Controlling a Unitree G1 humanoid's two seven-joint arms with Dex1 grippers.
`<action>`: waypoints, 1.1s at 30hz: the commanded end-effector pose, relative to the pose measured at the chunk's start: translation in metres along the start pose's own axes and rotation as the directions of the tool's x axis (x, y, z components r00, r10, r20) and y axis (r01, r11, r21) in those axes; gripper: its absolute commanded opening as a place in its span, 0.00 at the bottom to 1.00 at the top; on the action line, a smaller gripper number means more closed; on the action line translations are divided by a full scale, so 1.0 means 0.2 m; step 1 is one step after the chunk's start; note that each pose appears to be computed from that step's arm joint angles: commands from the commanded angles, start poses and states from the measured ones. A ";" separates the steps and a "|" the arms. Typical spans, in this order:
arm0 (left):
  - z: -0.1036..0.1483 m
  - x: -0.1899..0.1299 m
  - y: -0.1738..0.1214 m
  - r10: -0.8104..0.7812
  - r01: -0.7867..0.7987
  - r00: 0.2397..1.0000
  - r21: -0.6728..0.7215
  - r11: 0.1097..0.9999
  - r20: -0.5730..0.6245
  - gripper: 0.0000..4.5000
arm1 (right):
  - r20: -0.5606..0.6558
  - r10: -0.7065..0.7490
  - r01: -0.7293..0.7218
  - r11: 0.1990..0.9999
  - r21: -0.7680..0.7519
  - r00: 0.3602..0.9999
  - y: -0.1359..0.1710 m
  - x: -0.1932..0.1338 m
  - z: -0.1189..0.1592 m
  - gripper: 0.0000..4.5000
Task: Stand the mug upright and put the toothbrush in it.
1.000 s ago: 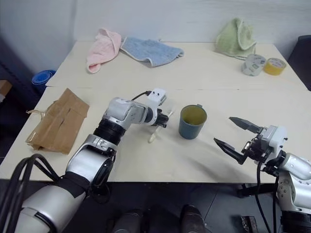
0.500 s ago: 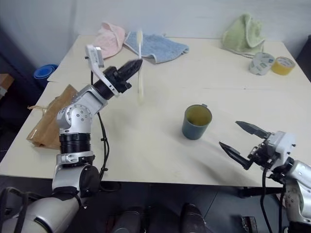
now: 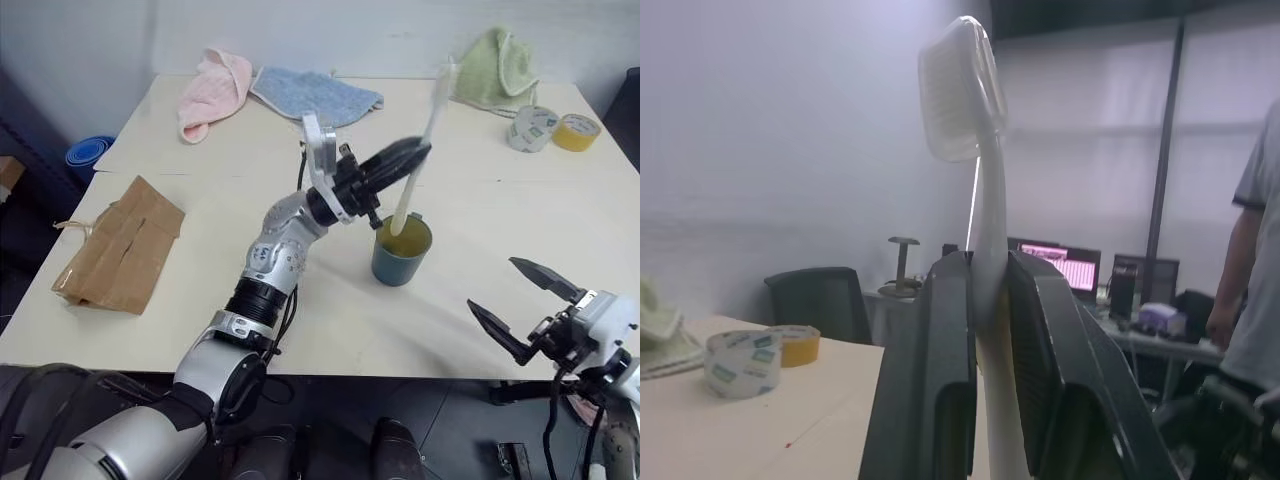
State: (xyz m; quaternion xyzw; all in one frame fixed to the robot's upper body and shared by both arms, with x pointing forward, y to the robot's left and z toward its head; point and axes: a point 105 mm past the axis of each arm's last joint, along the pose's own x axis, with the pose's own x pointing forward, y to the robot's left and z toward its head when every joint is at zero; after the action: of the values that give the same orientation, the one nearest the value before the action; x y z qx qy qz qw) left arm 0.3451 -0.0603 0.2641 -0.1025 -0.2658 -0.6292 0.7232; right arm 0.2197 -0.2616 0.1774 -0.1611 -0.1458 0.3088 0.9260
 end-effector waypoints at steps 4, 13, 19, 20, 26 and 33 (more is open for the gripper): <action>-0.03 0.03 -0.07 -0.063 0.062 0.998 0.017 0.998 0.029 0.31 | 0.083 -0.079 0.077 0.997 0.021 0.993 0.01 -0.03 0.08 1.00; -0.01 -0.05 -0.04 -0.010 0.009 1.000 0.049 0.999 0.029 0.96 | 0.119 -0.049 0.044 0.998 0.038 0.992 0.05 0.03 0.09 1.00; 0.14 -0.43 0.04 0.075 -0.051 0.986 0.157 0.986 -0.149 0.98 | 0.106 0.092 -0.096 0.995 0.033 0.990 0.06 0.07 0.08 1.00; 0.15 -0.53 0.04 0.096 -0.057 0.972 0.182 0.982 -0.213 0.98 | 0.102 0.123 -0.127 0.991 0.037 0.987 0.05 0.07 0.08 1.00; 0.27 -1.20 -0.11 0.294 -0.084 0.744 0.352 0.932 -0.600 0.98 | 0.047 0.378 -0.378 0.926 -0.004 0.925 0.06 0.11 0.04 1.00; 0.34 -1.60 -0.40 0.459 -0.243 0.525 0.390 0.888 -0.717 0.98 | -0.006 0.504 -0.504 0.863 -0.037 0.863 0.02 0.12 -0.08 1.00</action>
State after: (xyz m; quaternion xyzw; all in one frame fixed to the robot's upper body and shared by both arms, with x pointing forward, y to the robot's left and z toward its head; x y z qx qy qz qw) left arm 0.2342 0.2282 0.1265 0.2063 0.0619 -0.4286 0.8774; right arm 0.2419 -0.2416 0.1633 -0.1928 -0.1020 0.5328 0.8177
